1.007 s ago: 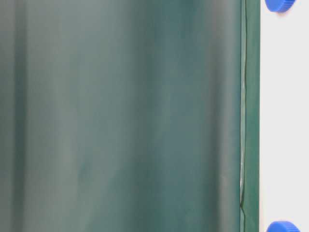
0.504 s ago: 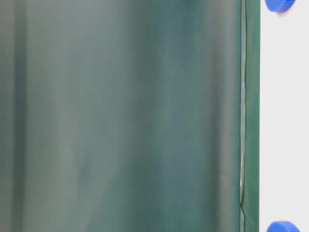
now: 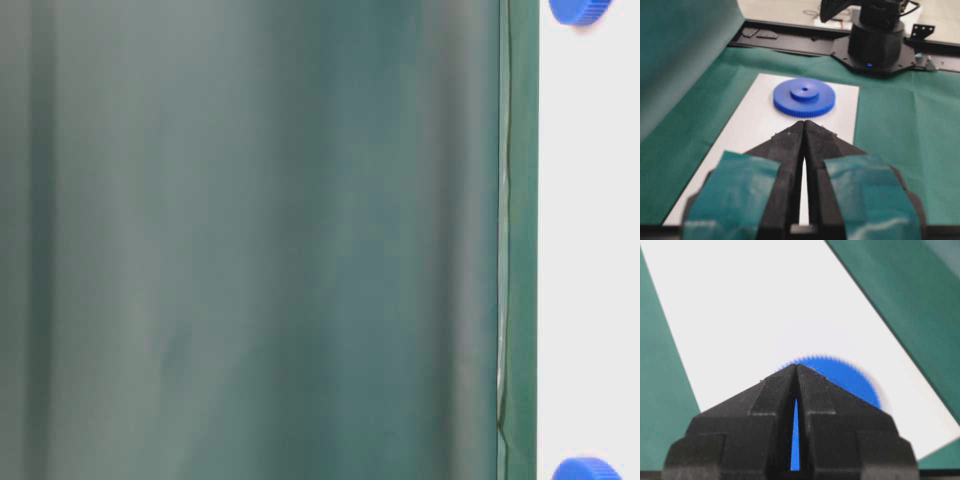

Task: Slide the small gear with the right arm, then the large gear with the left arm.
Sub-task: 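Lower the right gripper onto the hub of the small blue gear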

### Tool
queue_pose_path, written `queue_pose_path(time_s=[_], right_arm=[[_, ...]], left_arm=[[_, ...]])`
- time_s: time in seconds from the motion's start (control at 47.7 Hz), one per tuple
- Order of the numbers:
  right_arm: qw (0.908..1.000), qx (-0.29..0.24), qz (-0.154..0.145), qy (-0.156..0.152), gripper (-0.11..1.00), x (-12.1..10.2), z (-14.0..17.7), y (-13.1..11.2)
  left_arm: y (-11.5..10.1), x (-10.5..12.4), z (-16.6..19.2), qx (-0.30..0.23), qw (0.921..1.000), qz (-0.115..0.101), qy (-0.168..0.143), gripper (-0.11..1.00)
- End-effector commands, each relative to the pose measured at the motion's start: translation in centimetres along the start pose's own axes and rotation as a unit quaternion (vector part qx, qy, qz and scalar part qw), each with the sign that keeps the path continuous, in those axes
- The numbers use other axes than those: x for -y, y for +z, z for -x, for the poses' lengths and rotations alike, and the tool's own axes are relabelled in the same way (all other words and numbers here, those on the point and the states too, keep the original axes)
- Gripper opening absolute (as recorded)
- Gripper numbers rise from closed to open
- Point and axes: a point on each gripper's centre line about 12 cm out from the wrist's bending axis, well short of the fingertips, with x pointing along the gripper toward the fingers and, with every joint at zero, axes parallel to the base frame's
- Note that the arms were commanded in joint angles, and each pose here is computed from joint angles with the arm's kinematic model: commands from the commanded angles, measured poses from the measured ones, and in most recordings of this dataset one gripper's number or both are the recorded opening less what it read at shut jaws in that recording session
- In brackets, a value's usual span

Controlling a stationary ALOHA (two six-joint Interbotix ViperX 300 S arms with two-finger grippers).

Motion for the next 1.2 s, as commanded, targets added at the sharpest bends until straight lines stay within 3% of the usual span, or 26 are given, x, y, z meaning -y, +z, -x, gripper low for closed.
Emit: queue_pose_path(time_s=[0.0,0.273,0.567,0.797,1.175], right_arm=[[1.0000,0.002,0.003,-0.003,0.50,0.0,0.0,0.3],[1.0000,-0.007,0.003,-0.004,0.50,0.4,-1.5,-1.2],[0.9984,-0.043,-0.034,-0.011,0.50,0.9,-3.9,-3.8],[0.9980,-0.046,-0.043,-0.009,0.50,1.0,-5.0,-4.9],[0.9931,-0.094,-0.062,-0.036,0.50,2.0,-8.1,-6.1]], left_arm=[[0.3,-0.1,-0.2,0.003,1.0000,0.001,0.002,0.00],[0.2,0.0,-0.2,0.002,1.0000,0.001,0.001,0.00],[-0.1,0.0,-0.2,0.000,1.0000,0.000,0.001,0.00],[-0.1,-0.1,-0.1,0.000,1.0000,0.001,0.002,0.00],[-0.4,-0.1,-0.1,-0.004,1.0000,0.000,0.002,0.00]])
